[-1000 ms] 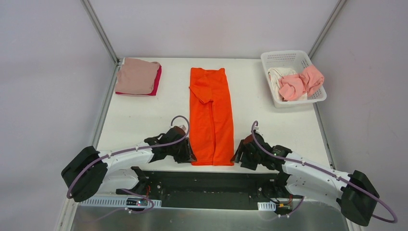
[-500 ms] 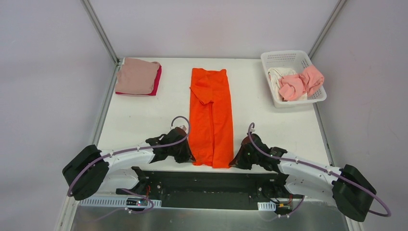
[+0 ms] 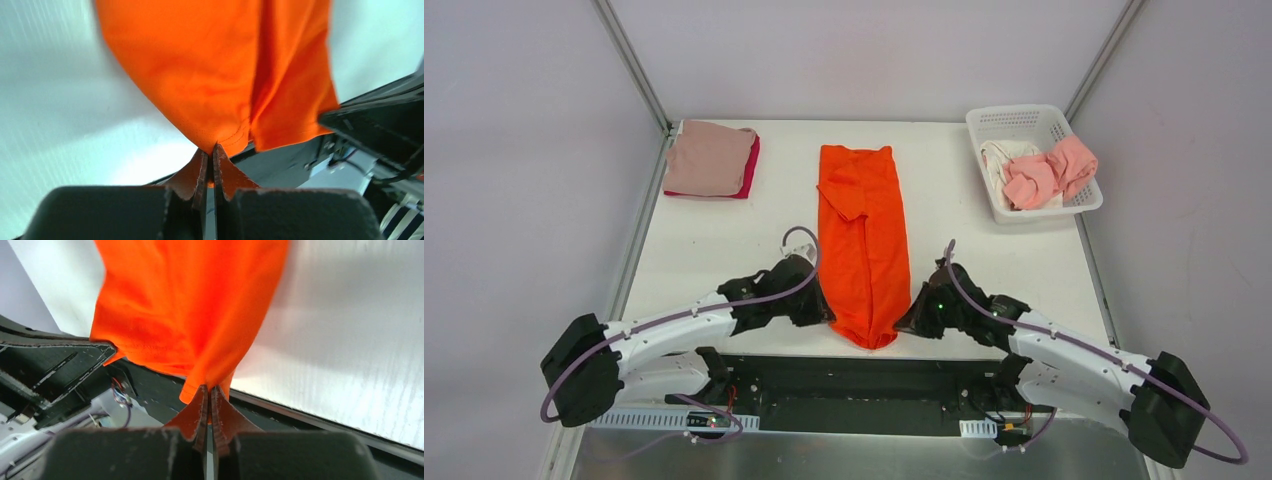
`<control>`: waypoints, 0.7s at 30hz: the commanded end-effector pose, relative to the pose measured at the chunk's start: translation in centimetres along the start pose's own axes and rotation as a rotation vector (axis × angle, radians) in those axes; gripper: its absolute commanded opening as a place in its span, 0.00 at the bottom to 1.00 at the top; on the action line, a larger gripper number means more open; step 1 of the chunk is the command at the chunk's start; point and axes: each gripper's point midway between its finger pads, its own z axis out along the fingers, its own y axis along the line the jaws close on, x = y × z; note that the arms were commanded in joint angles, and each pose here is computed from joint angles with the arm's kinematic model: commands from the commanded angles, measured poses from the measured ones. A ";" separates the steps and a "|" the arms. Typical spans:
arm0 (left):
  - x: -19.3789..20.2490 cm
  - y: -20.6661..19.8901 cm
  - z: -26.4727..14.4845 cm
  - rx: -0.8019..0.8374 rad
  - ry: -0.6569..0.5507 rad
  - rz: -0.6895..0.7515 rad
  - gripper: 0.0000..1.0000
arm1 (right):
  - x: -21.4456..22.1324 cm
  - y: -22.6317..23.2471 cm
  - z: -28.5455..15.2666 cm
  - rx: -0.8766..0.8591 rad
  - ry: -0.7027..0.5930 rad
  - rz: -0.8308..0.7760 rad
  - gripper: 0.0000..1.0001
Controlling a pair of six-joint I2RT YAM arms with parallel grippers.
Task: Fold and stack the t-shirts
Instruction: Grab the bottom of the folded rectangular tshirt with both arms, then fold the folded rectangular tshirt in 1/3 of the way
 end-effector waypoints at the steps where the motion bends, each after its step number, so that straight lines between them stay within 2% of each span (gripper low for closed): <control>1: -6.0 -2.0 -1.0 0.000 -0.172 0.009 0.00 | -4.3 3.7 -1.0 -0.028 -0.132 -0.062 0.00; 9: -13.4 -3.3 -0.8 0.000 -0.235 -0.016 0.00 | -11.4 7.7 -1.8 -0.041 -0.276 -0.100 0.00; 21: -21.6 -3.6 1.5 -0.006 -0.263 -0.023 0.00 | -19.9 11.0 0.1 -0.086 -0.340 -0.080 0.00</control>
